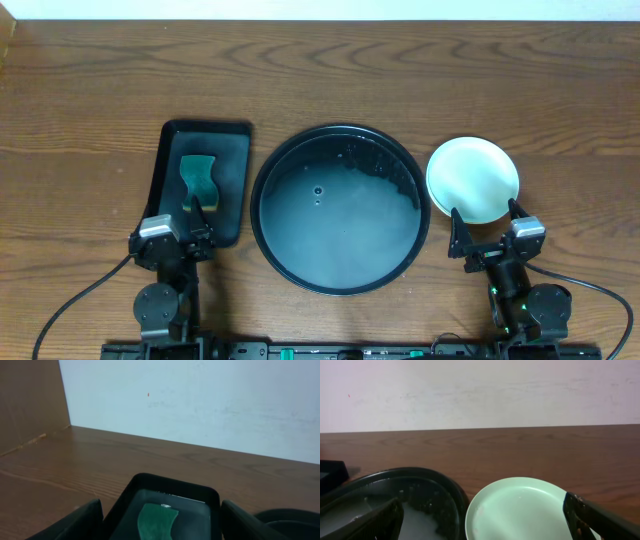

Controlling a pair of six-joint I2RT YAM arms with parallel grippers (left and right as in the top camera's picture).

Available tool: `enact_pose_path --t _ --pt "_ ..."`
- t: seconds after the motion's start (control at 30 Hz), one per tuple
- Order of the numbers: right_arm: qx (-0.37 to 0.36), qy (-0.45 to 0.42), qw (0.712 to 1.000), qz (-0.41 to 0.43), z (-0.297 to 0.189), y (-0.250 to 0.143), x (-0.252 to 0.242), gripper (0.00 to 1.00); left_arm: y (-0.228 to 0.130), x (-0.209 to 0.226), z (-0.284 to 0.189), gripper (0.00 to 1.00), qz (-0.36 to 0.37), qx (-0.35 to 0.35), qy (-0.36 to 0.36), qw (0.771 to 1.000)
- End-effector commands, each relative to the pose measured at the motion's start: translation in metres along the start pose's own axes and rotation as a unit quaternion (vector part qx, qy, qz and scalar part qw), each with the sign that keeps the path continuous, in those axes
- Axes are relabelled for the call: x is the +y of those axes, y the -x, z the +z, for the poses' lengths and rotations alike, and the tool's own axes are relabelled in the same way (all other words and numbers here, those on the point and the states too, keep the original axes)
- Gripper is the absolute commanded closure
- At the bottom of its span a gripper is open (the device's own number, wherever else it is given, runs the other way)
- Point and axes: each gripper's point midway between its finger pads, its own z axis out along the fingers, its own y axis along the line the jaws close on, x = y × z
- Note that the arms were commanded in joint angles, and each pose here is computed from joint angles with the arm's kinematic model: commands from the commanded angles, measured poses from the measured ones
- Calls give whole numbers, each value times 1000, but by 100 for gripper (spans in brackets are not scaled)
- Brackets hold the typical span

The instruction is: Clean dirty plates on tray and stack at the side

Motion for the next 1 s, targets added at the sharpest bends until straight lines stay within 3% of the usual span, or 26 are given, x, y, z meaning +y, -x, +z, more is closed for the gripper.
enact_pose_path --t 0.0,0.17,0.97 --pt "-1 5 1000 6 0 -1 2 1 -12 -2 1 26 4 9 -7 1000" --pt "-1 5 1000 6 0 -1 2 1 -48 1 2 26 9 65 -4 998" --pt "0 5 1000 6 0 -1 2 1 -47 1 2 26 9 62 -4 998"
